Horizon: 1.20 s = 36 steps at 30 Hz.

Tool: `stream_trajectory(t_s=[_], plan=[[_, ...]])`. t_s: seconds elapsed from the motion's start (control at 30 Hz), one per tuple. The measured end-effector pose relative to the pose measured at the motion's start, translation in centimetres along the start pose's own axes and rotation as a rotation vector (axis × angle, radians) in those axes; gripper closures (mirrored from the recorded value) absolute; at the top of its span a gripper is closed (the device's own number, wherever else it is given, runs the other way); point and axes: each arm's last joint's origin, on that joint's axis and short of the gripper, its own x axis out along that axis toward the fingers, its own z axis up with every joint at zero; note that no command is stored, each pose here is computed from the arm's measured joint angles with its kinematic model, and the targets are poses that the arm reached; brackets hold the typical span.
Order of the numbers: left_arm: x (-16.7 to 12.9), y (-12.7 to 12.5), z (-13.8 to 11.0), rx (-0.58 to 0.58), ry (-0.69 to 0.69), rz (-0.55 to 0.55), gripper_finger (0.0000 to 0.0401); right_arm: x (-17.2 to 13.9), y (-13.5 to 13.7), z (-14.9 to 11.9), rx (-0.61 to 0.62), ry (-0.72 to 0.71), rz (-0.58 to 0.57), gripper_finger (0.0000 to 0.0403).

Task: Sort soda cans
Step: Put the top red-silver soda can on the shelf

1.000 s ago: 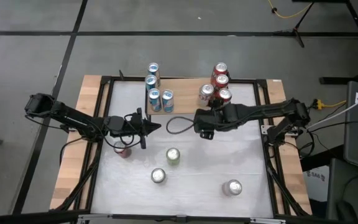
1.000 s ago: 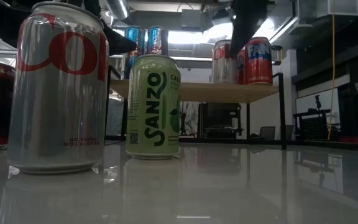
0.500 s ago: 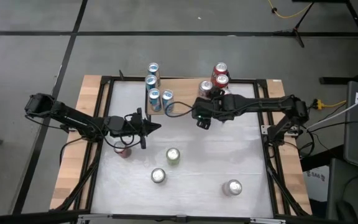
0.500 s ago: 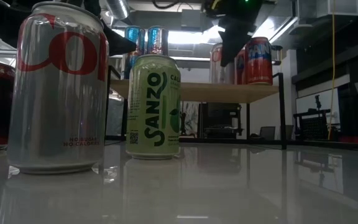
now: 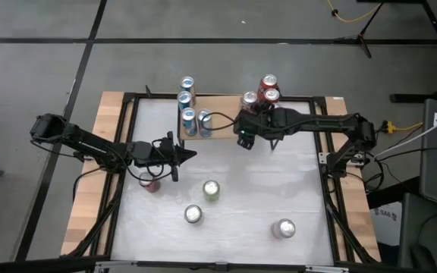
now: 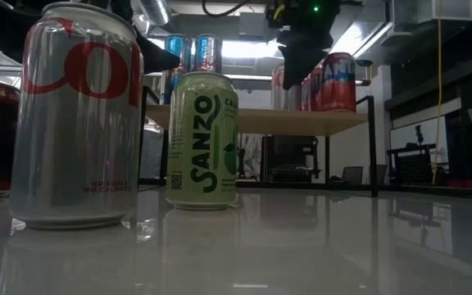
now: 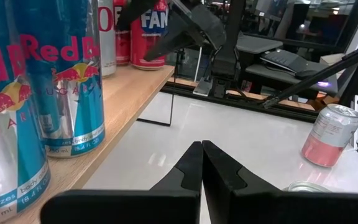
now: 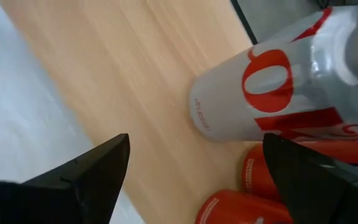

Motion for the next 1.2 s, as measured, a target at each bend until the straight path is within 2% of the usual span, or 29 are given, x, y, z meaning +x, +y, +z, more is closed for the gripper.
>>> stream_trajectory(t_s=[0.37,0.73,1.2], plan=[[0.0,0.0,0.0,0.0,0.0,0.001,0.0401,-0.7,1.3,-0.2,-0.022,-0.008,0.067,0.0045],[0.0,0.0,0.0,0.0,0.0,0.001,0.0401,-1.3,2.3,1.0,0.029,-0.139,0.124,0.0045],[0.0,0.0,0.0,0.0,0.0,0.0,0.0401,0.5,-0.7,1.7,0.114,-0.125,0.045,0.0045]])
